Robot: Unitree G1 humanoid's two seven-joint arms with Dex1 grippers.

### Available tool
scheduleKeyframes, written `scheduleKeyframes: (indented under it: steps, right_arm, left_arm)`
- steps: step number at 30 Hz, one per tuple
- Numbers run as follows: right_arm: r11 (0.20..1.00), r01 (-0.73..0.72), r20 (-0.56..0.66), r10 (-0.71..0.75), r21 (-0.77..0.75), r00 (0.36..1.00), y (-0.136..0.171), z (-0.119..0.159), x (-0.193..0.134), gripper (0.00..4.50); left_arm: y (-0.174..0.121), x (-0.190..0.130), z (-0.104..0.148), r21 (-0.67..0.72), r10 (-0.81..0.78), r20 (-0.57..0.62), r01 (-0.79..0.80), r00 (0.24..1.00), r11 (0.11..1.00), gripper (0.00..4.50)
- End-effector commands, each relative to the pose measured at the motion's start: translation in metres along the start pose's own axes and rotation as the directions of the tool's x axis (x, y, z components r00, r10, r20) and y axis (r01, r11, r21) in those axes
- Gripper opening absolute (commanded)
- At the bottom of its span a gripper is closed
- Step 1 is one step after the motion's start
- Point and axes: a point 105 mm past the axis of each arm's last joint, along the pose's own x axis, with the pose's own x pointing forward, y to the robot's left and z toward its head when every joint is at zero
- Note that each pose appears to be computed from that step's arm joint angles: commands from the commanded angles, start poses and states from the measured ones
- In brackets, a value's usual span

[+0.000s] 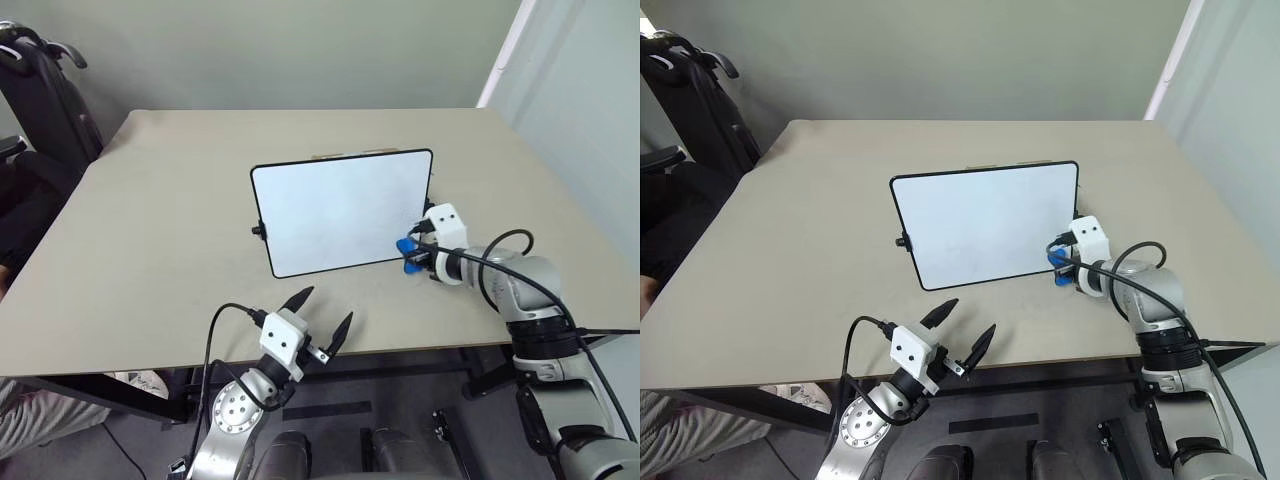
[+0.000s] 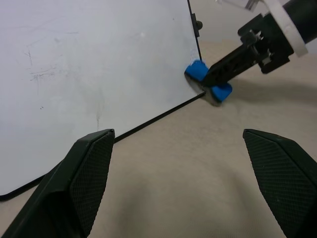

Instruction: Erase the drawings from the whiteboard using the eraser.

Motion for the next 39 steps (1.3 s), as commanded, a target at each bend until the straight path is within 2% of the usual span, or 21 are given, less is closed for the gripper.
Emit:
scheduleKeyframes:
  steps: [1, 5, 15, 20, 31, 39]
  right_arm:
    - [0.999, 0.027, 0.105, -0.025, -0.018, 0.994, -0.003, 0.027, -0.014, 0.52]
    - [1.000, 0.023, 0.096, -0.021, -0.014, 0.995, -0.001, 0.024, -0.011, 0.52]
    - [0.998, -0.066, -0.060, 0.066, 0.000, 0.996, 0.029, -0.011, 0.009, 0.52]
    - [0.996, -0.084, -0.070, 0.085, 0.020, 0.994, 0.033, -0.015, 0.009, 0.52]
    - [0.995, 0.052, -0.055, -0.047, 0.083, 0.997, -0.012, -0.007, -0.002, 0.52]
    - [0.994, 0.075, -0.006, -0.075, 0.085, 0.997, -0.019, 0.004, -0.009, 0.52]
  left_arm:
    - [-0.001, 0.002, 0.014, 0.018, -0.009, 0.056, 0.008, 0.998, 1.000, 4.50]
    - [-0.001, 0.002, 0.014, 0.016, -0.014, 0.055, 0.013, 0.998, 1.000, 4.50]
    - [-0.002, 0.000, 0.015, 0.020, -0.019, 0.053, 0.018, 0.998, 1.000, 4.50]
    - [-0.003, -0.001, 0.016, 0.020, -0.016, 0.054, 0.015, 0.998, 1.000, 4.50]
    - [-0.003, -0.001, 0.016, 0.018, -0.012, 0.054, 0.011, 0.998, 1.000, 4.50]
    - [-0.002, 0.000, 0.017, 0.018, -0.018, 0.054, 0.017, 0.998, 1.000, 4.50]
